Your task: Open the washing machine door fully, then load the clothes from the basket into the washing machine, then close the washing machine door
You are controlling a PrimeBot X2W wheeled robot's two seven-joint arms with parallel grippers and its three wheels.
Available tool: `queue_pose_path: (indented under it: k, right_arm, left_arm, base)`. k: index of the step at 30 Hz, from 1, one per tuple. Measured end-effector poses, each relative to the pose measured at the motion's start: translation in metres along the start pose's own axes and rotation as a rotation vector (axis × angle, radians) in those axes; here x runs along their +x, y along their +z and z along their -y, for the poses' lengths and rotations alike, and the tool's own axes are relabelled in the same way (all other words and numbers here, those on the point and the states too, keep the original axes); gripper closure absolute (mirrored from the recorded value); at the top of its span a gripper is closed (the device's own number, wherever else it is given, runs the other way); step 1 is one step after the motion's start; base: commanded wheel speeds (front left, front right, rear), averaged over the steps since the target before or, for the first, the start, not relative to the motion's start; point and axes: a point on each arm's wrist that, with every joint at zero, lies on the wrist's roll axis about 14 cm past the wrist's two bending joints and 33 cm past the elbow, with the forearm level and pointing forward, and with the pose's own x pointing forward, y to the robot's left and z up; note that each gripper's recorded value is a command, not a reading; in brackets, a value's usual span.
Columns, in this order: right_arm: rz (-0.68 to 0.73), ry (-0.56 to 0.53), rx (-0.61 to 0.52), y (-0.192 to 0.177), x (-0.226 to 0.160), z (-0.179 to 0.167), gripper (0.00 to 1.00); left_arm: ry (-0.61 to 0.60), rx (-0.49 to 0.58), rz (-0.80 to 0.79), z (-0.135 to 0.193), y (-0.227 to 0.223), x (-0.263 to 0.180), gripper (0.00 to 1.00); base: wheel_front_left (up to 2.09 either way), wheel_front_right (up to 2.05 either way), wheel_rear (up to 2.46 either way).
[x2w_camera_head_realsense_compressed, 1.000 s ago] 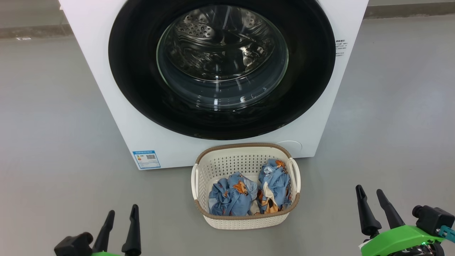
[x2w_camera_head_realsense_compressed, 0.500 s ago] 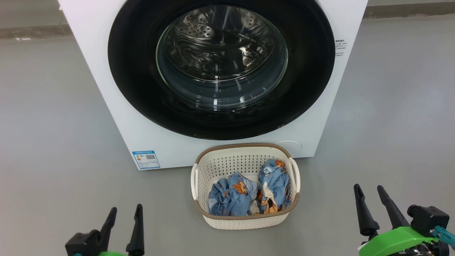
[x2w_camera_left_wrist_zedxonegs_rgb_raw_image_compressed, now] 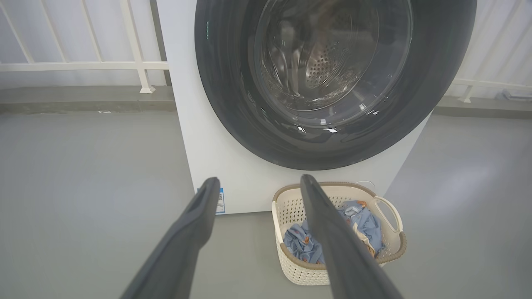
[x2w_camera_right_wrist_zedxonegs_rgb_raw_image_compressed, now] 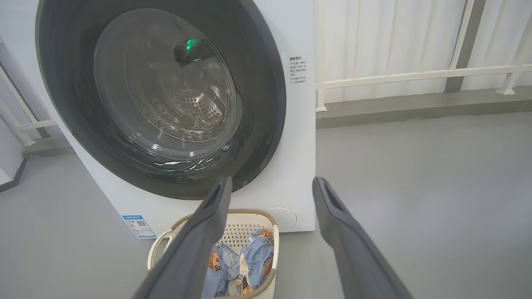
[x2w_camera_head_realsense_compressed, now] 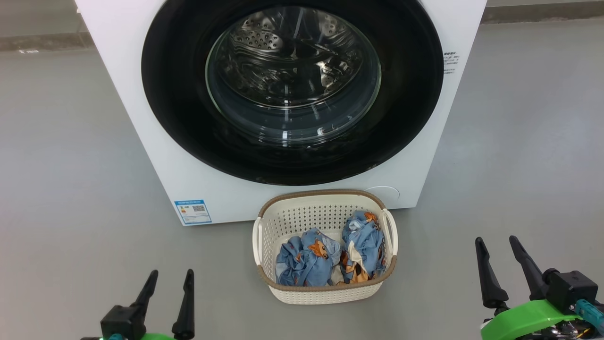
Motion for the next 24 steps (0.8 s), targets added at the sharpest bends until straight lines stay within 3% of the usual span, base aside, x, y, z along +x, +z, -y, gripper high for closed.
queue_pose_path:
  k: [24]
  right_arm:
    - [0.031,-0.020,-0.028,0.0082,0.0009,0.0053,0.00]
  left_arm:
    - [0.011,0.004,0.019,-0.0041,0.0057,0.0046,0.00]
  base:
    - [0.09,0.09,-0.19]
